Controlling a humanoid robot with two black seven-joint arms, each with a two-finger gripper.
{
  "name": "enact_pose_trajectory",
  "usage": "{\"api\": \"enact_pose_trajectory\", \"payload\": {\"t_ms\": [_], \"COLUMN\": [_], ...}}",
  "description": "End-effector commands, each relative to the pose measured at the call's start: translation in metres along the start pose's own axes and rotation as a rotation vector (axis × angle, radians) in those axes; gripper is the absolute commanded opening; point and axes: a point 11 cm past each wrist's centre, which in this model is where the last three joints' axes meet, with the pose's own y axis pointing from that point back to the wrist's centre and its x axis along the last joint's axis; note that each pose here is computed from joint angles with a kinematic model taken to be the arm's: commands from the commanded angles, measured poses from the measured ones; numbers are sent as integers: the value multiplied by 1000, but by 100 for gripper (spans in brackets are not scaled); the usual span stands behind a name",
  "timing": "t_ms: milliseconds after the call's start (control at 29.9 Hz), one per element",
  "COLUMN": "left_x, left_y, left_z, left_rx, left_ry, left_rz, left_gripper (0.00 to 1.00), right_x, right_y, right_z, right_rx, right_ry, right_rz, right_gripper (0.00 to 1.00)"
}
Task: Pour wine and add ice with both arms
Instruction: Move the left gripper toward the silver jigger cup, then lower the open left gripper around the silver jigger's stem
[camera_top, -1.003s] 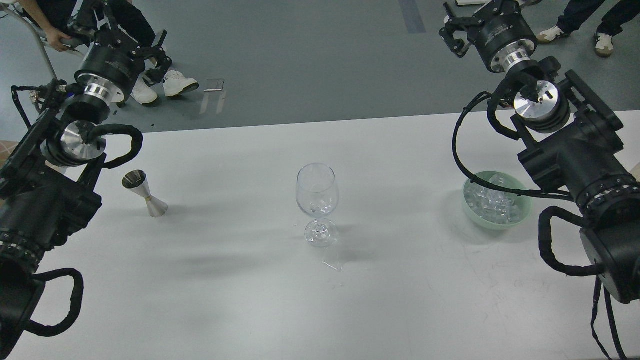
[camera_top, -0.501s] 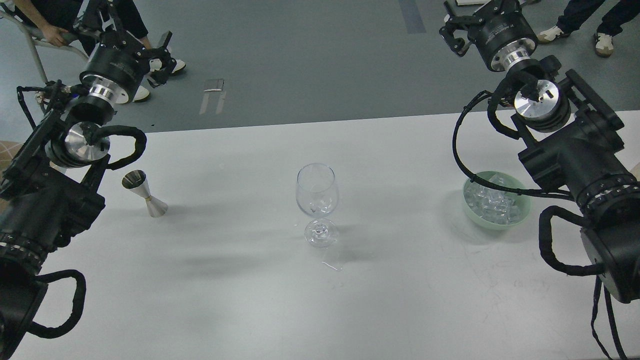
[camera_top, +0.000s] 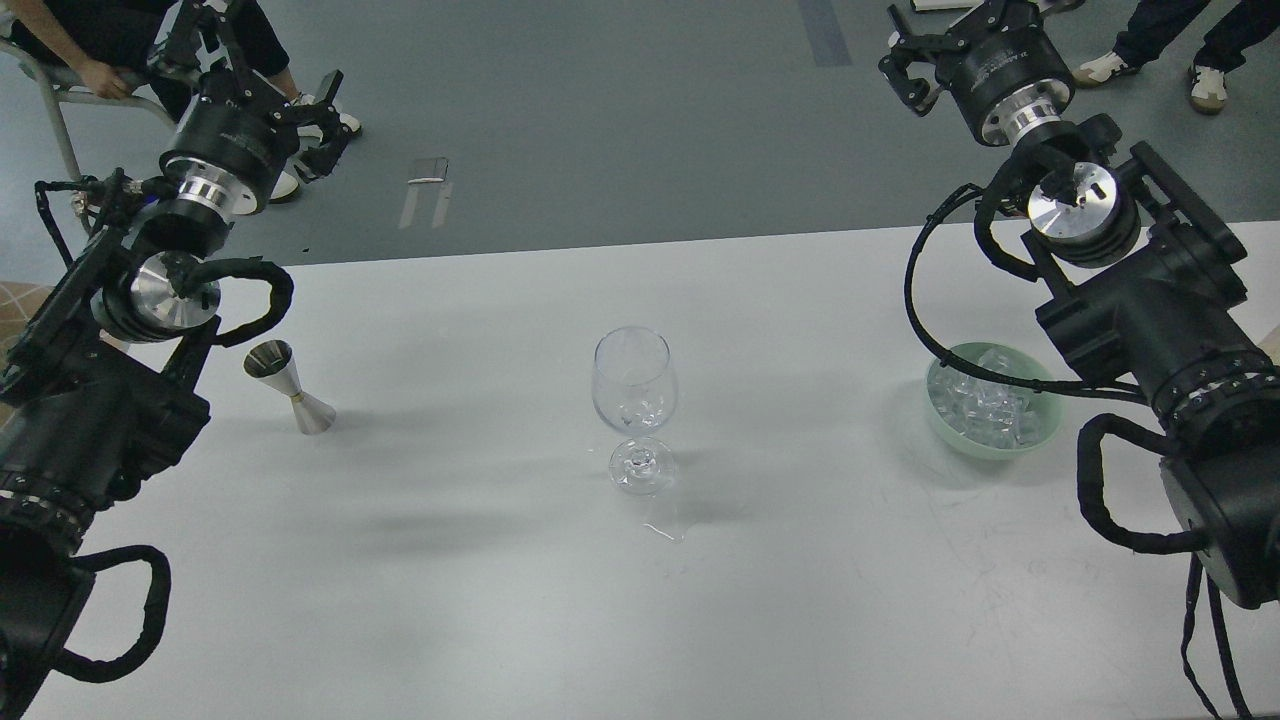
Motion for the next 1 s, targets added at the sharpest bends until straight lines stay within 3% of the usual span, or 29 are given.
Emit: {"api": "enact_pose_trajectory", "payload": {"t_ms": [0,167,334,802,969], "left_x": [-4,-23,-28,-31,-14], "left_y": [2,13,30,113,148], "left_z": [-6,-23,-16,13,23], "left_rx": [19,84,111,180,150], "left_ry": [-13,-65,-130,-286,-243], "left_rz": [-23,-112,-171,-279,-227], "left_gripper": [98,98,98,98,98], "right_x": [3,3,4,13,18], "right_y": [2,2,2,7,10], "right_z": [1,1,0,3,3], "right_rx": [-2,-2,-1,-5,-6], "right_ry": [0,-1,1,-2,-2], "right_rz": [6,5,5,24,34], "right_gripper": [100,100,100,100,100]}}
